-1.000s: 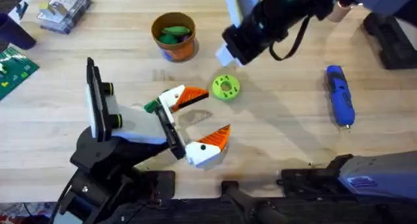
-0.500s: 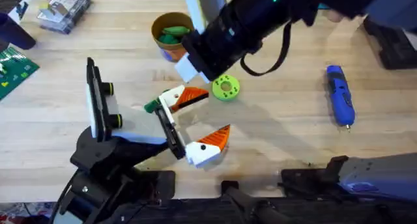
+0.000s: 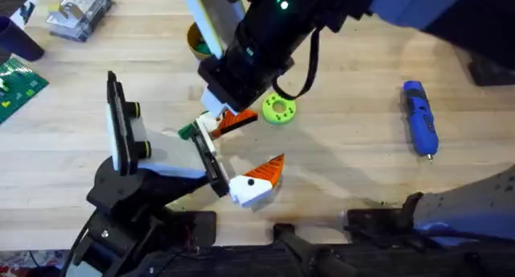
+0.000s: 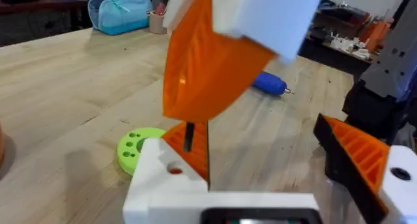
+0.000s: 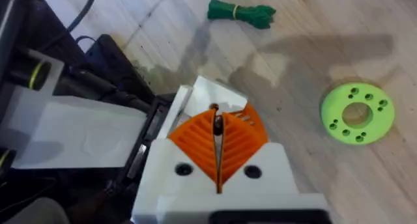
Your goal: Pick up the gripper from the table and insert it into the empty holder that is missing its gripper. Then pick up a screw, insert it into the mounting hole, and use the screwdriver to tighten it. Finally, clean up the table by picking up the vegetable and placing it into the bucket.
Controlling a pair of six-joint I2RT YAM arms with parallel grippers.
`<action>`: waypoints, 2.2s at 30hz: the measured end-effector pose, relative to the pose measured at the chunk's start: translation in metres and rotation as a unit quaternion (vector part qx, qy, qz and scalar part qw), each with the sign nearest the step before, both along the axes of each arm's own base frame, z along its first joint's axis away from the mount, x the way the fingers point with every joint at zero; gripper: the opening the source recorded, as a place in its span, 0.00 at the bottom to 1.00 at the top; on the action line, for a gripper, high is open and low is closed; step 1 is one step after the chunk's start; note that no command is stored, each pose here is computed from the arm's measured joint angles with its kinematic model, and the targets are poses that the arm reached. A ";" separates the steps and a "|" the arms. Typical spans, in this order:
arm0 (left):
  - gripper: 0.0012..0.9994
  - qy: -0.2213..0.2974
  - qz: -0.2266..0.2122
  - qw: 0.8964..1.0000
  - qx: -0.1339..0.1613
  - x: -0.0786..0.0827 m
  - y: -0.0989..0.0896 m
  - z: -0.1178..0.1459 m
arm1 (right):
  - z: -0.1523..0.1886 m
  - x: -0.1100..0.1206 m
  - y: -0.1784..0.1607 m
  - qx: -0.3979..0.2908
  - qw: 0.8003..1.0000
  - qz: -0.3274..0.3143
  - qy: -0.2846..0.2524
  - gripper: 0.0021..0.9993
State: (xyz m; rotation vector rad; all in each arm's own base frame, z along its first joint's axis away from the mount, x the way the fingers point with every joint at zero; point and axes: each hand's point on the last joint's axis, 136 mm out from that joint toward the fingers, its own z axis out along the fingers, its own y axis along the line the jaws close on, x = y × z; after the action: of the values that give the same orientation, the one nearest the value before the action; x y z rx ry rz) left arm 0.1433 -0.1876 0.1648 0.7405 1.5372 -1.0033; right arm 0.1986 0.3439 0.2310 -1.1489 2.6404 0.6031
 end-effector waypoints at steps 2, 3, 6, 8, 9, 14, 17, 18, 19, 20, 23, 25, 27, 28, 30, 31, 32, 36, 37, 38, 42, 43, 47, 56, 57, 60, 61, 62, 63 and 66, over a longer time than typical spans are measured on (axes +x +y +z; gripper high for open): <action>0.99 0.000 0.000 1.000 0.000 0.000 0.000 0.000 | 0.000 -0.001 0.003 -0.002 1.000 0.014 -0.015 0.00; 0.99 0.000 0.000 1.000 0.000 0.000 0.000 0.000 | 0.000 -0.002 0.003 -0.003 1.000 0.015 -0.016 0.00; 0.99 0.000 0.000 1.000 0.000 0.000 0.000 0.000 | 0.000 -0.002 0.003 -0.004 1.000 0.021 -0.021 0.00; 0.99 0.000 0.000 1.000 0.000 0.000 0.000 0.000 | 0.000 -0.001 0.004 -0.004 0.999 0.022 -0.024 0.00; 0.99 0.000 0.000 1.000 0.000 0.000 0.000 0.000 | 0.001 0.000 0.005 -0.002 0.999 0.023 -0.026 0.00; 0.99 0.000 0.000 1.000 0.000 0.000 0.000 0.000 | 0.002 0.001 0.006 0.002 0.999 0.023 -0.030 0.00; 0.99 0.000 0.000 1.000 0.000 0.000 0.000 0.000 | 0.001 0.001 0.007 0.001 0.999 0.023 -0.029 0.00; 0.99 0.000 0.000 1.000 0.000 0.000 0.000 0.000 | 0.000 0.002 0.007 0.000 0.999 0.023 -0.029 0.00; 0.99 0.000 0.000 1.000 0.000 0.000 0.000 0.000 | -0.001 0.002 0.007 -0.001 0.999 0.023 -0.028 0.00; 0.99 0.000 0.000 1.000 0.000 0.000 0.000 0.000 | -0.002 0.002 0.007 -0.002 0.999 0.023 -0.027 0.00; 0.99 0.002 0.000 1.000 -0.001 0.000 0.000 0.000 | -0.006 0.003 0.009 -0.006 0.999 0.024 -0.024 0.00; 0.99 0.005 0.000 1.000 -0.002 0.000 0.000 0.000 | -0.007 0.004 0.010 -0.006 0.999 0.024 -0.024 0.00; 0.99 0.006 0.000 1.000 -0.002 0.000 0.000 0.000 | -0.007 0.004 0.011 -0.006 0.999 0.024 -0.024 0.00; 0.99 0.006 0.000 1.000 -0.002 0.000 0.000 0.000 | -0.008 0.004 0.011 -0.006 0.999 0.024 -0.024 0.00; 0.99 0.005 0.000 1.000 -0.002 0.000 0.000 0.000 | -0.008 0.002 0.011 -0.008 0.999 0.027 -0.023 0.00; 0.99 0.005 0.000 1.000 -0.002 0.000 0.000 0.000 | -0.008 0.001 0.011 -0.009 0.999 0.028 -0.021 0.00; 0.99 0.005 0.000 1.000 -0.002 0.000 0.000 0.000 | -0.009 -0.001 0.011 -0.009 0.999 0.031 -0.019 0.00; 0.99 0.005 0.000 1.000 -0.002 0.000 0.000 0.000 | -0.010 -0.004 0.012 -0.008 0.999 0.040 -0.013 0.00; 0.99 0.005 0.000 1.000 -0.003 0.000 0.000 0.000 | -0.010 -0.004 0.012 -0.009 0.999 0.041 -0.014 0.00; 0.99 0.006 0.000 1.000 -0.003 0.000 0.000 0.000 | -0.011 -0.004 0.012 -0.010 0.999 0.042 -0.013 0.00; 0.99 0.006 0.000 1.000 -0.002 0.000 0.000 0.000 | -0.011 -0.005 0.011 -0.012 0.999 0.043 -0.013 0.00; 0.99 0.006 0.000 1.000 -0.002 0.000 0.000 0.000 | -0.011 -0.005 0.011 -0.012 0.999 0.043 -0.013 0.00; 0.99 0.006 0.000 1.000 -0.002 0.000 0.000 0.000 | -0.011 -0.005 0.011 -0.012 0.999 0.046 -0.014 0.00; 0.99 0.012 0.000 1.000 -0.005 0.000 0.000 0.000 | -0.016 0.000 0.015 -0.016 0.998 0.052 -0.019 0.00; 0.99 0.011 0.000 1.000 -0.005 0.000 0.000 0.000 | -0.018 0.000 0.014 -0.020 0.998 0.052 -0.018 0.00; 0.99 0.011 0.000 1.000 -0.005 0.000 0.000 0.000 | -0.025 0.001 0.015 -0.030 0.998 0.053 -0.014 0.00; 0.99 0.011 0.000 1.000 -0.005 0.000 0.000 0.000 | -0.025 0.001 0.015 -0.030 0.998 0.053 -0.014 0.00; 0.99 0.011 0.000 1.000 -0.005 0.000 0.000 0.000 | -0.025 0.001 0.015 -0.030 0.998 0.053 -0.014 0.00; 0.99 0.011 0.000 1.000 -0.005 0.000 0.000 0.000 | -0.025 0.001 0.015 -0.030 0.998 0.053 -0.014 0.00; 0.99 0.011 0.000 1.000 -0.005 0.000 0.000 0.000 | -0.025 0.001 0.015 -0.030 0.998 0.052 -0.014 0.00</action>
State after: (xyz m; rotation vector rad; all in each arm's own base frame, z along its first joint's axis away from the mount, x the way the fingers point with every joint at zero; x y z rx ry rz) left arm 0.1432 -0.1876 0.1645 0.7253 1.5496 -1.0207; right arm 0.1993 0.3585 0.2058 -1.3103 2.6038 0.5235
